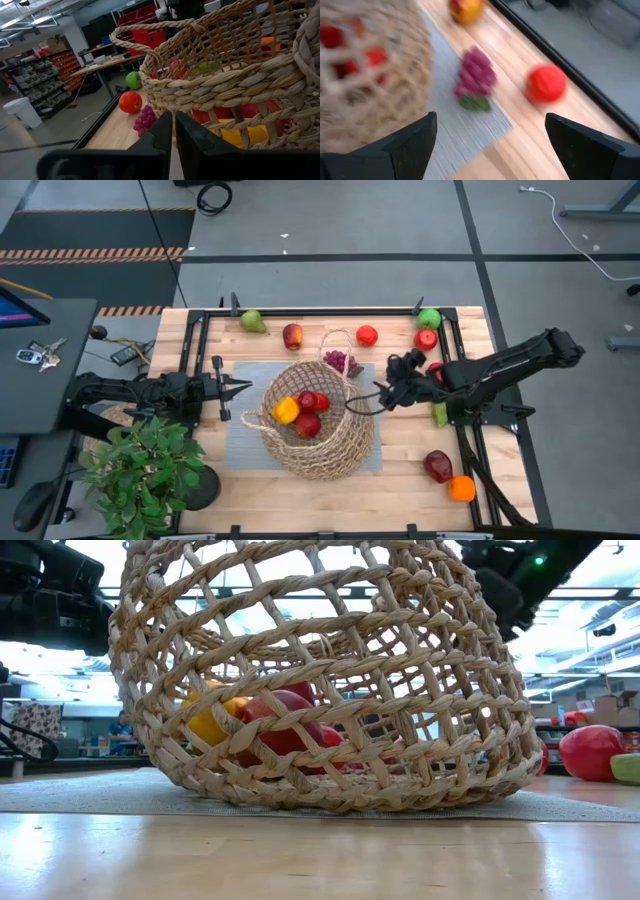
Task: Build produce basket
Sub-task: Put the red apple into the brown basket
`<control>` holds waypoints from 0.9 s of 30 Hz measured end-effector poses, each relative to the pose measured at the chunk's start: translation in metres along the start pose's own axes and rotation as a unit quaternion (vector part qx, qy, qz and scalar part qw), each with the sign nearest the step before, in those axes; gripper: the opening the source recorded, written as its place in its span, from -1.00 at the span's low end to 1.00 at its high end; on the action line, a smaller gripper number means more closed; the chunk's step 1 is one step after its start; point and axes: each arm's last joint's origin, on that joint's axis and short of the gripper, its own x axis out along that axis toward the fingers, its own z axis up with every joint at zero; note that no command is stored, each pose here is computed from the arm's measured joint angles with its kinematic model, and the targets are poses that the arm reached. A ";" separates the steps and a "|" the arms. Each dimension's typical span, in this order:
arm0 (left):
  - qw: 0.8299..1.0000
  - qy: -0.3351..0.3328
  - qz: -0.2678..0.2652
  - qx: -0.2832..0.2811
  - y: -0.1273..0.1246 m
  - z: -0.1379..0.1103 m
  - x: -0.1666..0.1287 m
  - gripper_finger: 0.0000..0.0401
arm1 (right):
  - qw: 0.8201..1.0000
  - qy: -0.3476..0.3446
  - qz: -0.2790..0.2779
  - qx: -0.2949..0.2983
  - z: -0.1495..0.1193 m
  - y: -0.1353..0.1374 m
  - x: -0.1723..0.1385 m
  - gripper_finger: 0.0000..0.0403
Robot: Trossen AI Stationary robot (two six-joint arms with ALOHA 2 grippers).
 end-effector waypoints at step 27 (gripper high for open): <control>1.000 0.002 0.006 0.000 0.001 0.000 0.000 -0.82 | 0.981 0.079 -0.086 0.153 0.016 -0.079 0.053 0.85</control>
